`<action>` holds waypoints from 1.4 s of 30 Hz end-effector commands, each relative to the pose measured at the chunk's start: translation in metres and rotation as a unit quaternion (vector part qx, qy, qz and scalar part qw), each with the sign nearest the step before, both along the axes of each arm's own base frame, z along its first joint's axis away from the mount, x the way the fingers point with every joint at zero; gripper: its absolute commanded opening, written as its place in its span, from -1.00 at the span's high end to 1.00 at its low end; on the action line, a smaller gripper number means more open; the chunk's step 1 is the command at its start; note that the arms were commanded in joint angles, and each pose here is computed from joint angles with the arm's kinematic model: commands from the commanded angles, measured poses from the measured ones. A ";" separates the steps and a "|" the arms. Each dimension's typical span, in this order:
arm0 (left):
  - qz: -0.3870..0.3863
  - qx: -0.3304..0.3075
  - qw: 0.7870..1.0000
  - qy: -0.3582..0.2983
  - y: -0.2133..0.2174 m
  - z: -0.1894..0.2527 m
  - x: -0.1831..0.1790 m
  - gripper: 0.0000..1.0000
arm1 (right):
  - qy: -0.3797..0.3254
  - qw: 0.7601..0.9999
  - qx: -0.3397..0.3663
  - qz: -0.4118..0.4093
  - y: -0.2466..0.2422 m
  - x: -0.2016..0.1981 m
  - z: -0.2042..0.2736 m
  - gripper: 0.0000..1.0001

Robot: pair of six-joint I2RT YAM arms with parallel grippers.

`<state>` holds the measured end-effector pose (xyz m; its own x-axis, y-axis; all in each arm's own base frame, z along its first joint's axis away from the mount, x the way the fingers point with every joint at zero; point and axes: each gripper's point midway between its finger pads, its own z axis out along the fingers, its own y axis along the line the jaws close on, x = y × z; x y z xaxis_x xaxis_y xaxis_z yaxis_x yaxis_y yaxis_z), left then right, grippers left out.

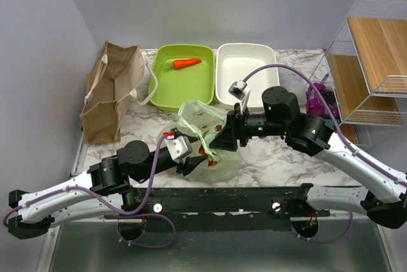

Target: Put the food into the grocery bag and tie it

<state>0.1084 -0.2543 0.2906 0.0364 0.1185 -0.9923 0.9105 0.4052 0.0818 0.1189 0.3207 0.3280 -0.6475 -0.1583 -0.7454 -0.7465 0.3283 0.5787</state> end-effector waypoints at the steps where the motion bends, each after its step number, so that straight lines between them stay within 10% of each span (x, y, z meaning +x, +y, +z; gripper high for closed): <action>1: 0.012 -0.013 0.997 -0.073 0.003 0.022 0.010 -0.16 | -0.008 1.000 0.006 0.012 0.000 -0.003 0.010 -0.07; 33: -0.023 -0.044 0.995 -0.087 -0.011 0.049 0.001 -0.03 | -0.001 1.000 0.003 0.023 0.009 -0.001 0.003 -0.08; 42: -0.035 -0.048 0.995 -0.078 -0.015 0.047 -0.003 0.29 | -0.003 1.000 0.005 0.021 0.009 0.000 0.004 -0.08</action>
<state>0.1135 -0.2658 0.3196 0.1920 0.0806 -0.9781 0.9008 0.3810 0.2082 0.1201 0.3275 0.3213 -0.6599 -0.1823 -0.7289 -0.7404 0.3233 0.5894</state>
